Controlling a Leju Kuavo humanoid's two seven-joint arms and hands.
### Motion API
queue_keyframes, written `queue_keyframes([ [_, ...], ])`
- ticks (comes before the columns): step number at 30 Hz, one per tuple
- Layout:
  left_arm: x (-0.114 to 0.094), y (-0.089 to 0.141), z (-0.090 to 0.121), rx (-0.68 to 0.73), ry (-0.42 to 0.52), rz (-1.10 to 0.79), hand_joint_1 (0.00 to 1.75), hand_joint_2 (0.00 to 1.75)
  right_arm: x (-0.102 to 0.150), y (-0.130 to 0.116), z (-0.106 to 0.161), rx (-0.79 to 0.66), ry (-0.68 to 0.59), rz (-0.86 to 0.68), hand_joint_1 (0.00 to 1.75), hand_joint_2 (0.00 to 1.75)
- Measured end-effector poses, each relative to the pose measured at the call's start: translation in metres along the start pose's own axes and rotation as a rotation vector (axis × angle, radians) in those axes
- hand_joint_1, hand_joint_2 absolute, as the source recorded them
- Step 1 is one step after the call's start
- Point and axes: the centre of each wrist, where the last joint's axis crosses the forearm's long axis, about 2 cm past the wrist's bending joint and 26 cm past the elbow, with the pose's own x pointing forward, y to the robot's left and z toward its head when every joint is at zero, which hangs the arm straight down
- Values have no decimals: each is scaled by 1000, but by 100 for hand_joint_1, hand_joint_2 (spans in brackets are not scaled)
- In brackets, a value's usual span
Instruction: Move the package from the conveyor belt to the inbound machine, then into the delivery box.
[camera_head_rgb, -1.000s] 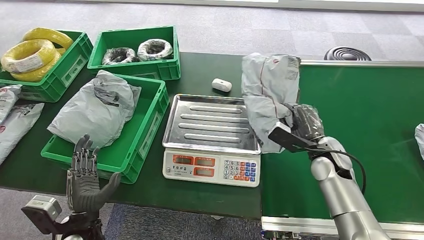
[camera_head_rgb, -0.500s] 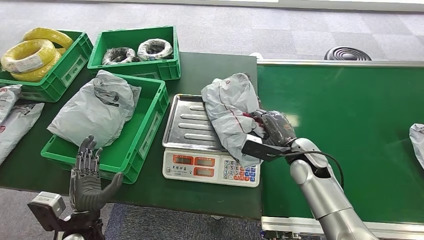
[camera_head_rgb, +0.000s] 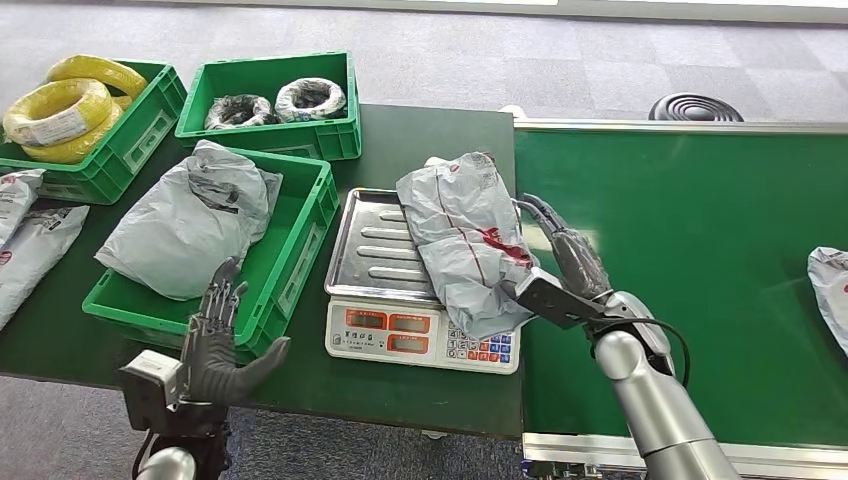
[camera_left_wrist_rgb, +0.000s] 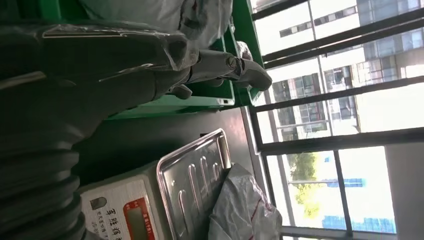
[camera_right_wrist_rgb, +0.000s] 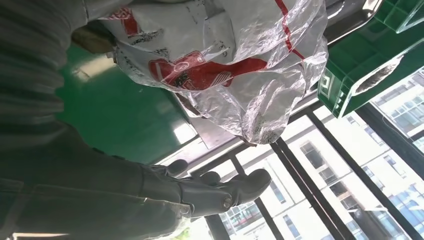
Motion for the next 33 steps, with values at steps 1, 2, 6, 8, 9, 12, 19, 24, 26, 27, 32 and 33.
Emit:
queue_keyframes([
  [1, 1, -4, -6, -29, -8, -17, 0, 175, 1, 1, 5, -10, 3, -13, 0, 175],
  [2, 2, -7, -12, -56, -18, -33, 0, 175, 1, 3, 10, -18, 7, -27, 0, 175],
  [6, 6, -21, -31, -135, -61, -72, 0, 175, 4, 7, 28, -49, 22, -57, 0, 175],
  [8, 7, -27, -41, -166, -78, -102, 0, 175, 5, 8, 37, -90, 31, -76, 0, 175],
  [9, 8, -31, -46, -184, -82, -118, 0, 175, 6, 8, 44, -122, 32, -92, 0, 175],
  [12, 9, -46, -65, -248, -85, -161, 0, 175, 13, 10, 69, -251, 20, -182, 0, 175],
  [19, 9, -85, -94, -397, -55, -221, 0, 175, 40, 14, 134, -594, 32, -397, 0, 175],
  [24, 2, -112, -101, -474, -27, -228, 0, 175, 58, 18, 155, -721, 45, -438, 0, 175],
  [26, 0, -117, -102, -489, -20, -229, 0, 175, 62, 18, 158, -743, 48, -441, 0, 175],
  [27, -1, -120, -102, -497, -17, -230, 0, 175, 63, 18, 159, -752, 47, -443, 0, 175],
  [32, -8, -134, -106, -553, 25, -237, 0, 175, 68, 21, 158, -784, 32, -465, 0, 175],
  [33, -9, -137, -106, -562, 35, -236, 0, 175, 69, 22, 157, -786, 29, -468, 0, 175],
])
